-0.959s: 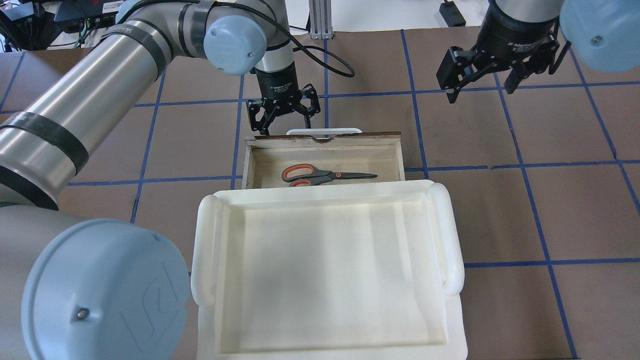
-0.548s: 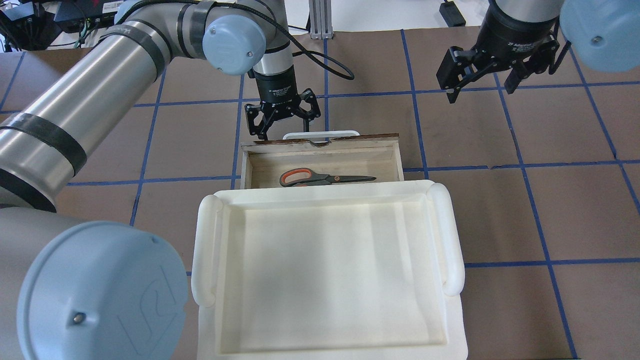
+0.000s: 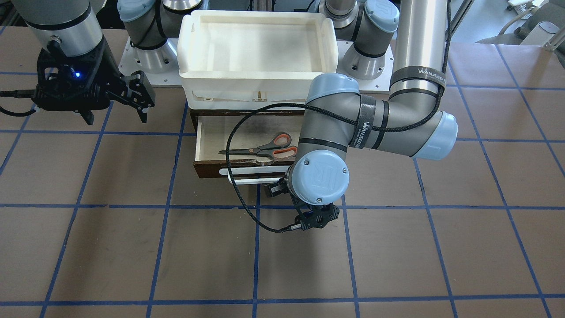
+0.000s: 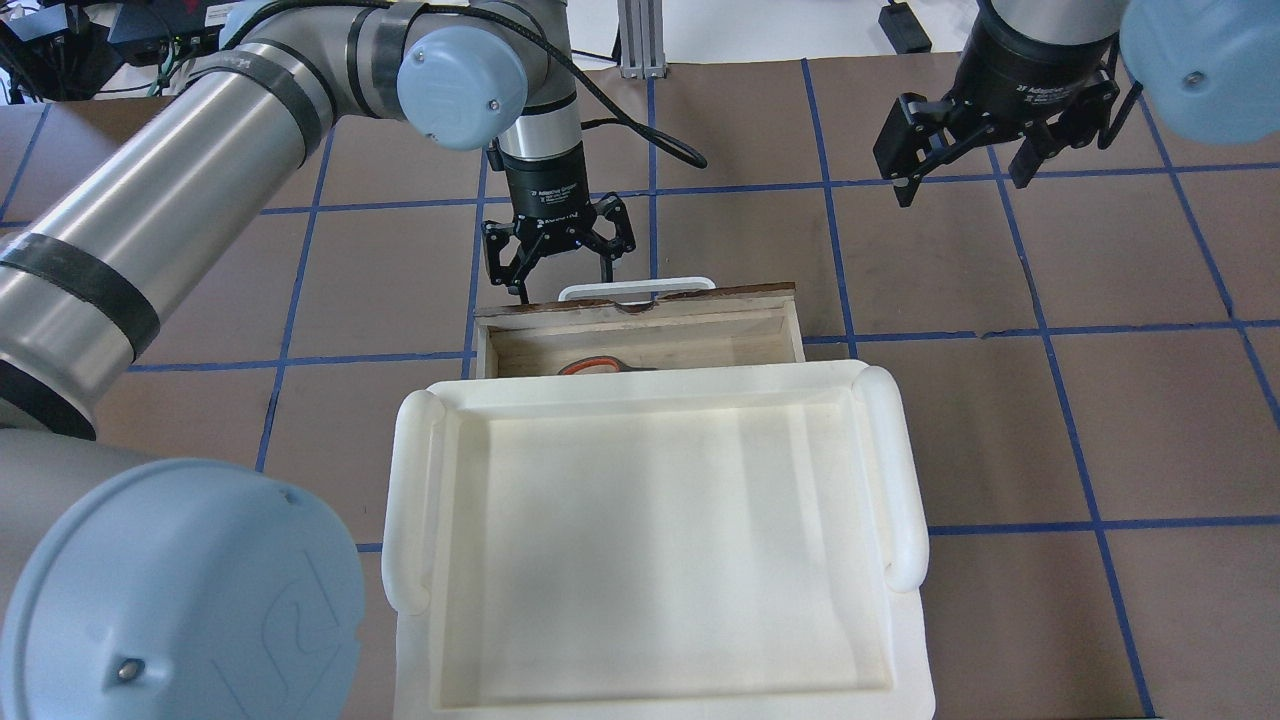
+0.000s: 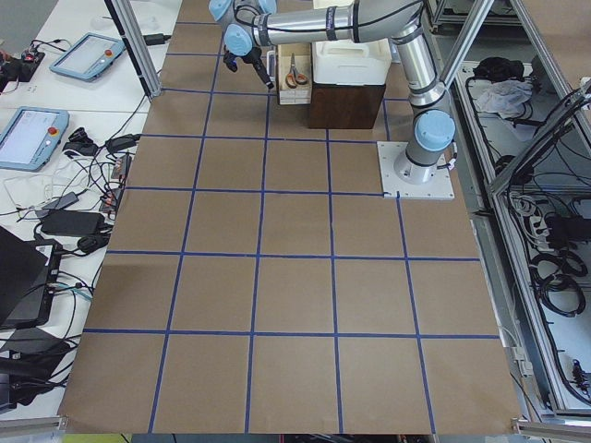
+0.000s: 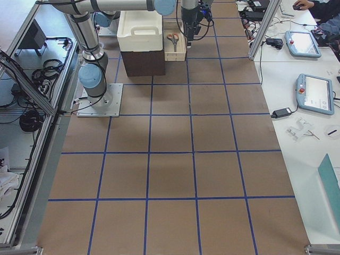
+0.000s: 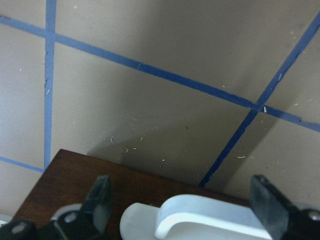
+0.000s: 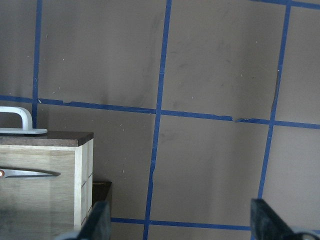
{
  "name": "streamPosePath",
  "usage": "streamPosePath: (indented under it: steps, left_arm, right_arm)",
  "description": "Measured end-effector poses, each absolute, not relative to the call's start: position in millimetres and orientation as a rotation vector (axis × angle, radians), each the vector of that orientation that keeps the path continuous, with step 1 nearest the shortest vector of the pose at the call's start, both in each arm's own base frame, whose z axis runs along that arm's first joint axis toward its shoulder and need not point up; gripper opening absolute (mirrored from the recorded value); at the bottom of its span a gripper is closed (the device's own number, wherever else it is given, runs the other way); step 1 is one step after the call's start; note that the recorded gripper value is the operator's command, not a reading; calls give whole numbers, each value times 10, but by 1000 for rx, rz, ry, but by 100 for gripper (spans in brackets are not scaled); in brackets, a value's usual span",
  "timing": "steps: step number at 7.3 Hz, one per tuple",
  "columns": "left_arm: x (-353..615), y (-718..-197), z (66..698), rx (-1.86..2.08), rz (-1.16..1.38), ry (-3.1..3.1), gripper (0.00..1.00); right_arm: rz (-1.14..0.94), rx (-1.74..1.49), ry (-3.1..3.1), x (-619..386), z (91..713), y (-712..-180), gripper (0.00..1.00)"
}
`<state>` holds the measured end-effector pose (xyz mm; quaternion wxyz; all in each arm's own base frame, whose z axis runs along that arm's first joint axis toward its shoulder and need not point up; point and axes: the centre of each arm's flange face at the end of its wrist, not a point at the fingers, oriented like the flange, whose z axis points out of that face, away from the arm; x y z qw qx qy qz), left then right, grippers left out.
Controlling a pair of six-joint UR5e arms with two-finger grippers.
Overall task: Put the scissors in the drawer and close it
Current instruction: 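Push the drawer front with the left gripper toward the box to close it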
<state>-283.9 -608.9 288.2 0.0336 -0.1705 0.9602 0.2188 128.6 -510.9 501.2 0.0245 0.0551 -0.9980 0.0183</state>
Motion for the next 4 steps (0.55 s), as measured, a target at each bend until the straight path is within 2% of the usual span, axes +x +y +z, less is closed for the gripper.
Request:
streamPosePath:
  steps: [4]
  left_arm:
    - [-2783, -5855, 2929, -523, 732, 2919, 100]
  right_arm:
    - [47, 170, -3087, 1279, 4971, -5103, 100]
